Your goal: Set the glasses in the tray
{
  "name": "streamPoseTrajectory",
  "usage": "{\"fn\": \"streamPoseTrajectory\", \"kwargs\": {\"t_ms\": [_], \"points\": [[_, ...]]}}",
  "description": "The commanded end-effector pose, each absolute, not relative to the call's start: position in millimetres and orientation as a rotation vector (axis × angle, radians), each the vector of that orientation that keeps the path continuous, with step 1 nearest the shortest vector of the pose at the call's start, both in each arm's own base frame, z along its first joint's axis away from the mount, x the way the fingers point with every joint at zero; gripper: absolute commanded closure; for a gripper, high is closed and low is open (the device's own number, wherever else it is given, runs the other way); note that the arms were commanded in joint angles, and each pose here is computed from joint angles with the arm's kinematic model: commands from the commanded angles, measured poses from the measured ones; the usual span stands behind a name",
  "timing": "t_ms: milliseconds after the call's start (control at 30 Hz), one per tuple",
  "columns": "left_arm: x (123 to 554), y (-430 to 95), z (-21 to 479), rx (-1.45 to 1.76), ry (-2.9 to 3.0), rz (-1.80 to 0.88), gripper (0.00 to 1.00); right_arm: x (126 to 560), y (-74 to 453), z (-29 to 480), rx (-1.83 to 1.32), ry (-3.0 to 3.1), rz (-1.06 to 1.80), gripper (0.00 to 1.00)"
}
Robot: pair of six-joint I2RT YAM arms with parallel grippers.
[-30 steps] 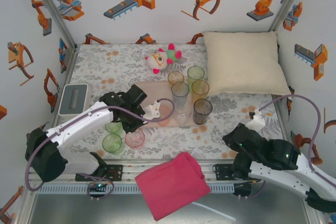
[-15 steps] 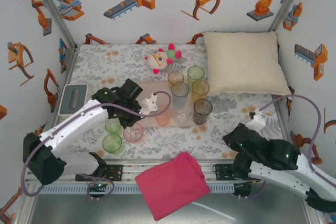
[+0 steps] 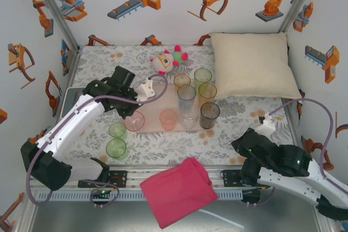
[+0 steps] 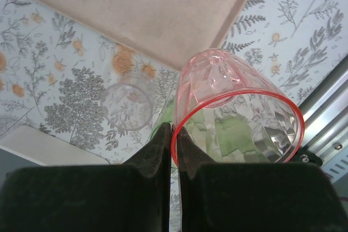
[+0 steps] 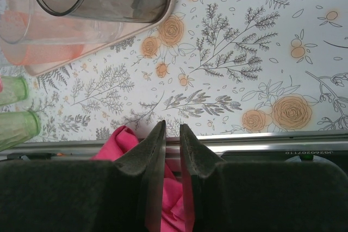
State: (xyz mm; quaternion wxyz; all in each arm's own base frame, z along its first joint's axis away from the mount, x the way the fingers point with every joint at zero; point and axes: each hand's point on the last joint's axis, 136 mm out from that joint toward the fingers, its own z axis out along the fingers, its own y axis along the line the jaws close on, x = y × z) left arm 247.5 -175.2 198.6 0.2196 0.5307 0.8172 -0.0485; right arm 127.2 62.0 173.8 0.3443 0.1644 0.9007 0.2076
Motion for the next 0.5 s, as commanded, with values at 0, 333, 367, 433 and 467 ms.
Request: {"fn": "streamPoseTrajectory", "kwargs": {"t_ms": [0,333,367,433,467], "points": [[265,-179,208,1.451,2.242,-0.172,0.89,128,56,174,0.442,2.333,0.502,0.79],[319,-196,214,1.371,2.241,-0.196,0.89,129,56,178,0.443,2.329,0.502,0.8],[325,-199,215,1.364,2.236,-0.195,0.89,128,55,178,0.443,2.329,0.501,0.8],[336,-204,211,1.355,2.242,-0.198,0.89,128,55,178,0.443,2.33,0.498,0.8],[342,-207,210,1.349,2.244,-0.195,0.89,128,55,179,0.443,2.33,0.496,0.8]]}}
